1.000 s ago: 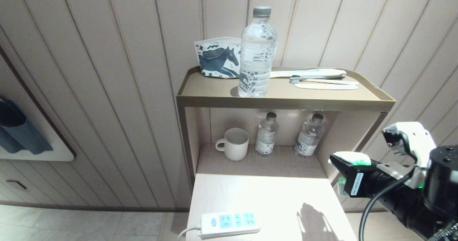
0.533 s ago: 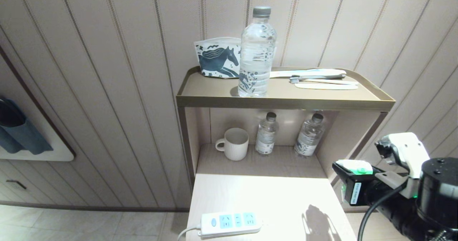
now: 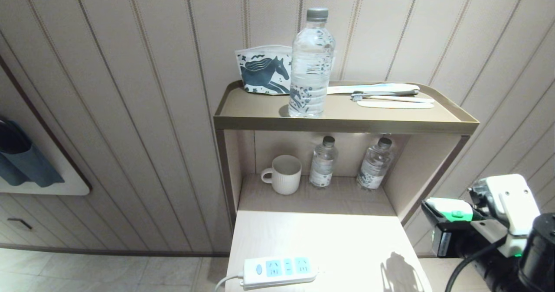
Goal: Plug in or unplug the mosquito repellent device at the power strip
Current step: Place the mosquito repellent liquid on the table
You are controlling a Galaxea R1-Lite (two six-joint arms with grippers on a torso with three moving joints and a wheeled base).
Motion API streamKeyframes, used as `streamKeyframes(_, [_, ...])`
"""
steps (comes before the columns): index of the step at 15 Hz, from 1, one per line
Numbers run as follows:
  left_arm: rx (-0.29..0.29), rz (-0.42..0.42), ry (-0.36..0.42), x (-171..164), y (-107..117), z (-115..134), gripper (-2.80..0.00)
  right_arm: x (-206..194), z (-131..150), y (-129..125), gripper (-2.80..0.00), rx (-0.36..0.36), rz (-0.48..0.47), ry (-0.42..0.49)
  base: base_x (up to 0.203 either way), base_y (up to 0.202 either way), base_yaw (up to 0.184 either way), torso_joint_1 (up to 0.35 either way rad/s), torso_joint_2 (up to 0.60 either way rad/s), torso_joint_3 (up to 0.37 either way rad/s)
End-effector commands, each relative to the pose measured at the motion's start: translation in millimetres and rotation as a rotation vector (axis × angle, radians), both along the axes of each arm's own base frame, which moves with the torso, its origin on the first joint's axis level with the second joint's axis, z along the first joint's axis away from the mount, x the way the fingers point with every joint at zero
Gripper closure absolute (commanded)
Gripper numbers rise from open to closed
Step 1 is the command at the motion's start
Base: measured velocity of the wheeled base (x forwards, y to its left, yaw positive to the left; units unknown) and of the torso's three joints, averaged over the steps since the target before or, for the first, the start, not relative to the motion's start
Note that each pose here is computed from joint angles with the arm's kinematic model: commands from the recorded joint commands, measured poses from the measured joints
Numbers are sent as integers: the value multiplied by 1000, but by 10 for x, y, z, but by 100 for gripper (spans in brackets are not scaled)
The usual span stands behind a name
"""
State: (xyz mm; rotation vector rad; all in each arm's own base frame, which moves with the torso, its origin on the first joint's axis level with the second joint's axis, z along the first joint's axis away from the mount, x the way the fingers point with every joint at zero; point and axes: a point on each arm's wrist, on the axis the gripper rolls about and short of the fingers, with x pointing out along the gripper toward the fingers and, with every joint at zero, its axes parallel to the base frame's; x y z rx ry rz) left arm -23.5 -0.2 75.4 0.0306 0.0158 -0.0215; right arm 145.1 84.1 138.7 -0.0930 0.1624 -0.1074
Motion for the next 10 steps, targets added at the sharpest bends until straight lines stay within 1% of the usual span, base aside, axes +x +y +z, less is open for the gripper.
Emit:
streamKeyframes(1, [0, 0, 1, 0, 0, 0, 0, -14, -13, -6, 0, 1, -1, 1, 0, 0, 0, 0, 0, 0])
streamKeyframes(2, [0, 0, 1, 0, 0, 0, 0, -1, -20, 9, 0, -3, 2, 5, 0, 0, 0, 0, 0, 0])
streamKeyframes(4, [0, 0, 1, 0, 0, 0, 0, -6, -56, 98, 0, -8, 43, 21, 0, 0, 0, 0, 0, 0])
streamKeyframes(10, [0, 0, 1, 0, 0, 0, 0, 115, -126, 170, 0, 16, -6, -20, 0, 0, 0, 0, 0, 0])
